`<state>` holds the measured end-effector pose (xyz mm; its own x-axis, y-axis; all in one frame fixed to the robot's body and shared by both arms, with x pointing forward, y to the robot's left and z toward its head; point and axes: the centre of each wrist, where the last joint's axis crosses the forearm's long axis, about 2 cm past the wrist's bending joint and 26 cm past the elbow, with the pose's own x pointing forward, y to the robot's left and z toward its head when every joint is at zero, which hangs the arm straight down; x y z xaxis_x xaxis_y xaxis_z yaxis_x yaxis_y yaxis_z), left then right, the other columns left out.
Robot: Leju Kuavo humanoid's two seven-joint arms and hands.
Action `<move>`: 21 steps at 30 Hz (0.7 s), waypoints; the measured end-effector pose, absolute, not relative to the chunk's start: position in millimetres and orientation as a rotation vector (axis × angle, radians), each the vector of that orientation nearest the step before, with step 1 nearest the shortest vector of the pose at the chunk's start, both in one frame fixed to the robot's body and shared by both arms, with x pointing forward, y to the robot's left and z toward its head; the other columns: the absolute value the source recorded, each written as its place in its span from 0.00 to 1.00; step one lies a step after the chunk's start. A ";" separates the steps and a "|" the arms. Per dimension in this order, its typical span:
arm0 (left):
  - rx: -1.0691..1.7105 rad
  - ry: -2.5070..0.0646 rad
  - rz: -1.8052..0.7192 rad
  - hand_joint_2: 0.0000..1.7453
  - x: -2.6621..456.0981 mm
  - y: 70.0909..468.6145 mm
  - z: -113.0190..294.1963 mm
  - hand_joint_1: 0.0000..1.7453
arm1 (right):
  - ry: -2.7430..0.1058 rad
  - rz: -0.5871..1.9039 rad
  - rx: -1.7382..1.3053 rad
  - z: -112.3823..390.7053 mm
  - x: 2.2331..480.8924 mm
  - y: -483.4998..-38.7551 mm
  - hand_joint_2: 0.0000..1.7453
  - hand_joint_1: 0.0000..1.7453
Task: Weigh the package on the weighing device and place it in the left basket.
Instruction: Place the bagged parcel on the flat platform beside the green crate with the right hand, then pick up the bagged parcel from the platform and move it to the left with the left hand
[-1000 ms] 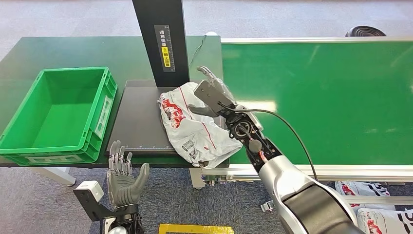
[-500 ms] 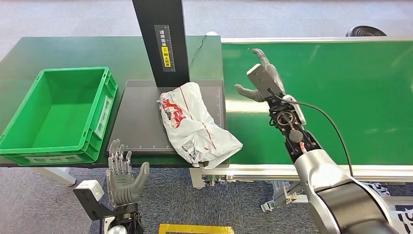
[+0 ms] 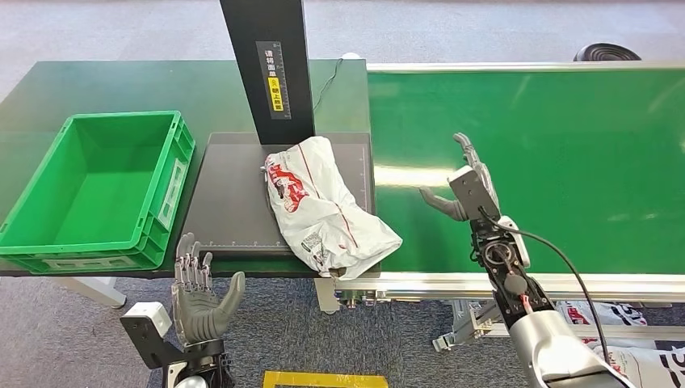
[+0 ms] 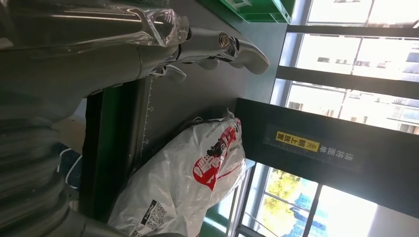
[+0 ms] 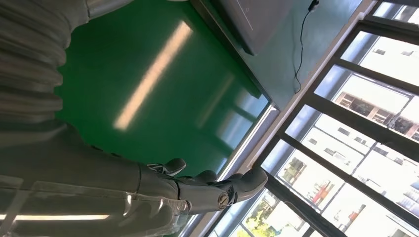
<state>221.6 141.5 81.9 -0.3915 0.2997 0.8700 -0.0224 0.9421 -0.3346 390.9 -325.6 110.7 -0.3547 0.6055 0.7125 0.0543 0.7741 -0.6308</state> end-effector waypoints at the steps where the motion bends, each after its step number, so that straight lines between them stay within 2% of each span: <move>1: -0.199 -1.946 0.350 1.00 221.1 141.5 81.7 0.00 | -1.871 0.616 -0.489 105.4 385.3 -322.6 1.00 0.00; 8: -0.182 -1.935 0.357 1.00 214.2 143.2 79.1 0.00 | -1.971 0.520 -0.381 70.3 338.4 -282.6 1.00 0.00; 11: -0.173 -1.927 0.358 1.00 211.3 143.2 77.8 0.00 | -2.002 0.396 -0.343 60.3 314.8 -257.2 1.00 0.00; 16: -0.167 -1.918 0.354 1.00 211.1 142.1 78.2 0.00 | -2.041 0.154 -0.283 61.8 278.6 -206.4 1.00 0.00; 21: -0.153 -1.907 0.331 1.00 212.3 142.3 80.1 0.00 | -2.026 0.066 -0.112 62.8 238.6 -156.9 1.00 0.00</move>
<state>212.3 142.3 80.1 -0.3538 0.2647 0.8971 -0.0535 0.9518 -0.3019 238.6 -156.9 62.8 -0.4390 0.1087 0.8919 0.0506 0.9941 -0.0963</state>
